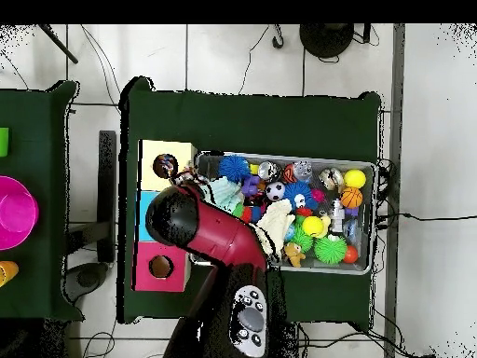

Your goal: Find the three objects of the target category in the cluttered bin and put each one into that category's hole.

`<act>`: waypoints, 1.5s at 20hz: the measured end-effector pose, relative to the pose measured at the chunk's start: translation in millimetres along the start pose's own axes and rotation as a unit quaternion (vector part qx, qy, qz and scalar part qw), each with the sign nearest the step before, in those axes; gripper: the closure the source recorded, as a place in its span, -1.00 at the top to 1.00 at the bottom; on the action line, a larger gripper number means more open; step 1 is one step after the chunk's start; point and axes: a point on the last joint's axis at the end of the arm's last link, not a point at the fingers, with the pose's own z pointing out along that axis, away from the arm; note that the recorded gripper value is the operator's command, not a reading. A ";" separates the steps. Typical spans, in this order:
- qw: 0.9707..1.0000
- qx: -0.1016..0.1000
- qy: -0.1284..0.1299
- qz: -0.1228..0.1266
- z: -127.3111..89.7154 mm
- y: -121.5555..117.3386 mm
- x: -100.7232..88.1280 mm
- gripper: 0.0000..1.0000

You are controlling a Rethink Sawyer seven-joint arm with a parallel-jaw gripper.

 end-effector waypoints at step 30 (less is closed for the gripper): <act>0.998 0.055 0.014 0.008 -2.8 21.4 -30.3 -1.00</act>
